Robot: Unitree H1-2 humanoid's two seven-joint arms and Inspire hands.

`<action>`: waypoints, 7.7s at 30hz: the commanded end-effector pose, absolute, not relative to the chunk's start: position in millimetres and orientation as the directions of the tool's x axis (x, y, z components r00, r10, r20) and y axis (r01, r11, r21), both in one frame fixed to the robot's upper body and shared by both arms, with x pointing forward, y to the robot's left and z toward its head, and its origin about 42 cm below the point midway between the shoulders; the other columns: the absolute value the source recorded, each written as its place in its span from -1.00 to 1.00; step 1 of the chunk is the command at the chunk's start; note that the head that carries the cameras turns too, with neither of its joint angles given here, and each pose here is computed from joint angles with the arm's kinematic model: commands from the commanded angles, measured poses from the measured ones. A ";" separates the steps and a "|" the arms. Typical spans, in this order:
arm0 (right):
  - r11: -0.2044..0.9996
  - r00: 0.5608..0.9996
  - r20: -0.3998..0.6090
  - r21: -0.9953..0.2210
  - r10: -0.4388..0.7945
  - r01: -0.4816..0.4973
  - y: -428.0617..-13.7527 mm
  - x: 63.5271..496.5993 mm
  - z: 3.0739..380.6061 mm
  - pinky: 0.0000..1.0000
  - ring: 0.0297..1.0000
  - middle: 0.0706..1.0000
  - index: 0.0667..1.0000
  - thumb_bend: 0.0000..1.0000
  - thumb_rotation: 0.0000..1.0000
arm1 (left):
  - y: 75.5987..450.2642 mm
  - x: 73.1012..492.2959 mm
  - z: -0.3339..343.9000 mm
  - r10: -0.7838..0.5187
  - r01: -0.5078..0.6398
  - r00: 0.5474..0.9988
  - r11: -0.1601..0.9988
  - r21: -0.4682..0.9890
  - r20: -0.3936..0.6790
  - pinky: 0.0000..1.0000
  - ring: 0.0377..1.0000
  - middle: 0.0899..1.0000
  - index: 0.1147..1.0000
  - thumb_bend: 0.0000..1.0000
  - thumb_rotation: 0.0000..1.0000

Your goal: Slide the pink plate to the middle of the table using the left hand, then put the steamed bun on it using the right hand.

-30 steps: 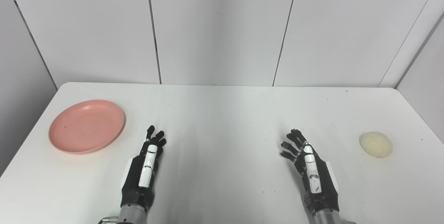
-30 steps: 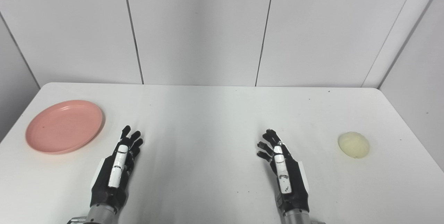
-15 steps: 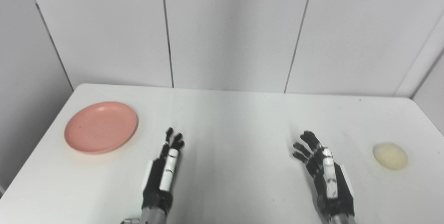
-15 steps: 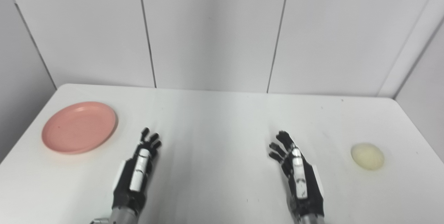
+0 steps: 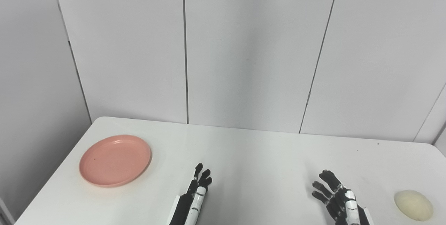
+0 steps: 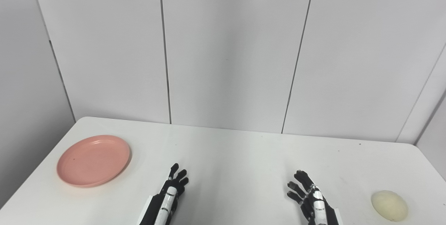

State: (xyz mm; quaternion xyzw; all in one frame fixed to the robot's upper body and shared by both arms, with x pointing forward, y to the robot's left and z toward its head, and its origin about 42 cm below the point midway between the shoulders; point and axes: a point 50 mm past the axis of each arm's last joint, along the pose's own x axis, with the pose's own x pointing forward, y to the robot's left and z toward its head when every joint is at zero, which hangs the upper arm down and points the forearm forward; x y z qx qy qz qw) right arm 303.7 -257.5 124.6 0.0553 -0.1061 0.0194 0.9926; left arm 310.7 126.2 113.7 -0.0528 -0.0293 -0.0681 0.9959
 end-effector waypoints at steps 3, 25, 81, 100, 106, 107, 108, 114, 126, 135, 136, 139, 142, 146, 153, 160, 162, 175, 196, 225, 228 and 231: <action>0.993 0.994 0.111 0.119 0.009 -0.022 -263.5 284.2 88.7 0.58 0.61 0.73 0.62 0.22 0.90 | 127.3 309.7 105.7 -0.129 0.132 0.987 0.991 -0.020 0.100 0.91 0.87 0.90 1.00 0.02 0.85; 0.995 0.995 0.100 0.102 -0.007 -0.004 -262.9 281.1 92.2 0.53 0.60 0.71 0.61 0.19 0.89 | 165.3 369.5 178.7 0.057 -0.087 0.871 0.995 0.039 0.487 0.76 0.78 0.82 1.00 0.24 0.81; 0.997 0.993 0.118 0.075 -0.007 -0.002 -259.2 280.1 94.4 0.43 0.49 0.66 0.44 0.13 0.90 | 446.0 434.4 155.3 0.545 -0.422 0.824 0.772 -0.475 0.153 1.00 0.94 0.89 0.74 0.61 0.75; 0.998 0.992 0.125 0.070 -0.011 0.002 -256.3 277.3 99.2 0.41 0.47 0.65 0.42 0.08 0.91 | 431.1 439.8 152.5 0.490 -0.386 0.866 0.779 -0.494 0.097 1.00 0.90 0.88 0.79 0.52 0.77; 0.998 0.992 0.125 0.056 -0.013 0.006 -255.0 276.6 99.8 0.36 0.41 0.61 0.38 0.16 0.87 | 424.6 439.0 148.9 0.478 -0.396 0.875 0.794 -0.462 0.072 1.00 0.92 0.90 0.79 0.53 0.79; 0.998 0.992 0.124 0.058 -0.013 0.006 -254.7 277.0 100.0 0.37 0.41 0.62 0.38 0.16 0.87 | 423.4 438.9 147.6 0.477 -0.401 0.877 0.795 -0.455 0.062 1.00 0.91 0.90 0.79 0.54 0.79; 0.998 0.992 0.122 0.061 -0.013 0.005 -254.3 277.3 100.4 0.38 0.42 0.63 0.39 0.14 0.88 | 422.4 438.8 146.4 0.478 -0.407 0.877 0.796 -0.448 0.051 0.99 0.90 0.89 0.77 0.54 0.77; 0.998 0.993 0.120 0.061 -0.014 0.007 -252.2 278.0 102.2 0.39 0.45 0.65 0.40 0.10 0.92 | 416.6 438.5 144.3 0.469 -0.421 0.883 0.817 -0.393 0.030 0.92 0.84 0.85 0.70 0.60 0.70; 0.998 0.994 0.111 0.059 -0.015 0.008 -249.6 277.9 104.7 0.39 0.44 0.66 0.43 0.05 0.92 | 397.9 439.0 149.3 0.444 -0.427 0.895 0.882 -0.199 0.047 0.88 0.78 0.81 0.72 0.57 0.74; 0.998 0.995 0.101 0.055 -0.022 0.017 -247.2 277.4 106.8 0.35 0.41 0.63 0.43 0.05 0.92 | 388.6 440.1 145.6 0.409 -0.392 0.911 0.901 -0.187 0.057 0.97 0.74 0.81 0.73 0.50 0.71; 0.998 0.995 0.101 0.055 -0.022 0.017 -247.0 277.3 107.1 0.34 0.41 0.62 0.42 0.07 0.90 | 388.2 440.3 145.2 0.406 -0.390 0.912 0.902 -0.183 0.059 0.98 0.74 0.81 0.74 0.50 0.70; 0.999 0.994 0.109 0.048 -0.021 0.016 -246.1 276.9 107.2 0.34 0.40 0.63 0.43 0.06 0.90 | 384.0 440.4 144.8 0.396 -0.380 0.916 0.908 -0.175 0.067 0.97 0.71 0.79 0.72 0.52 0.70; 0.999 0.994 0.110 0.045 -0.024 0.019 -245.5 276.6 107.5 0.33 0.40 0.62 0.44 0.06 0.89 | 380.4 440.8 144.1 0.391 -0.372 0.918 0.909 -0.188 0.070 0.97 0.71 0.79 0.73 0.51 0.67; 0.999 0.993 0.115 0.030 -0.020 0.017 -245.4 276.4 107.9 0.33 0.40 0.63 0.44 0.04 0.92 | 375.0 441.5 144.0 0.376 -0.359 0.924 0.916 -0.179 0.071 0.92 0.71 0.79 0.72 0.48 0.68; 0.999 0.993 0.118 0.029 -0.023 0.020 -245.1 276.6 107.4 0.31 0.38 0.61 0.41 0.07 0.89 | 361.3 443.3 144.0 0.336 -0.322 0.939 0.933 -0.163 0.067 0.82 0.69 0.76 0.68 0.55 0.66; 0.999 0.992 0.121 0.027 -0.020 0.016 -245.3 276.5 107.8 0.27 0.36 0.60 0.40 0.08 0.88 | 348.6 444.7 145.5 0.308 -0.296 0.949 0.943 -0.152 0.062 0.85 0.68 0.72 0.63 0.56 0.65; 0.999 0.993 0.120 0.034 -0.020 0.016 -245.3 276.9 107.7 0.26 0.34 0.59 0.39 0.10 0.86 | 346.8 445.1 145.1 0.300 -0.289 0.952 0.946 -0.148 0.060 0.85 0.68 0.72 0.63 0.56 0.65; 1.000 0.993 0.117 0.026 -0.018 0.015 -243.4 275.8 110.6 0.28 0.35 0.61 0.41 0.08 0.88 | 323.8 448.7 148.5 0.234 -0.222 0.971 0.957 -0.187 0.044 0.77 0.66 0.68 0.64 0.60 0.63; 0.999 0.994 0.108 0.042 -0.024 0.019 -236.9 275.6 115.7 0.27 0.30 0.57 0.41 0.06 0.84 | 251.1 446.0 151.5 0.018 -0.018 1.000 0.981 -0.196 -0.004 0.71 0.65 0.67 0.63 0.54 0.66; 1.000 0.993 0.113 0.002 -0.023 0.023 -216.9 278.8 122.2 0.27 0.32 0.57 0.43 -0.08 0.95 | 197.4 449.0 138.4 -0.117 0.115 0.993 0.989 -0.088 -0.021 0.81 0.72 0.70 0.70 0.49 0.74; 1.000 0.994 0.111 -0.002 -0.018 0.019 -206.3 279.6 124.0 0.28 0.33 0.56 0.44 -0.12 0.97 | 200.2 449.1 140.4 -0.129 0.127 0.991 0.988 -0.092 -0.020 0.82 0.74 0.71 0.71 0.48 0.75; 1.000 0.994 0.106 -0.008 -0.019 0.020 -194.6 281.0 124.6 0.29 0.33 0.59 0.44 -0.11 1.00 | 206.6 448.8 142.7 -0.137 0.134 0.990 0.986 -0.098 -0.020 0.86 0.74 0.71 0.71 0.49 0.73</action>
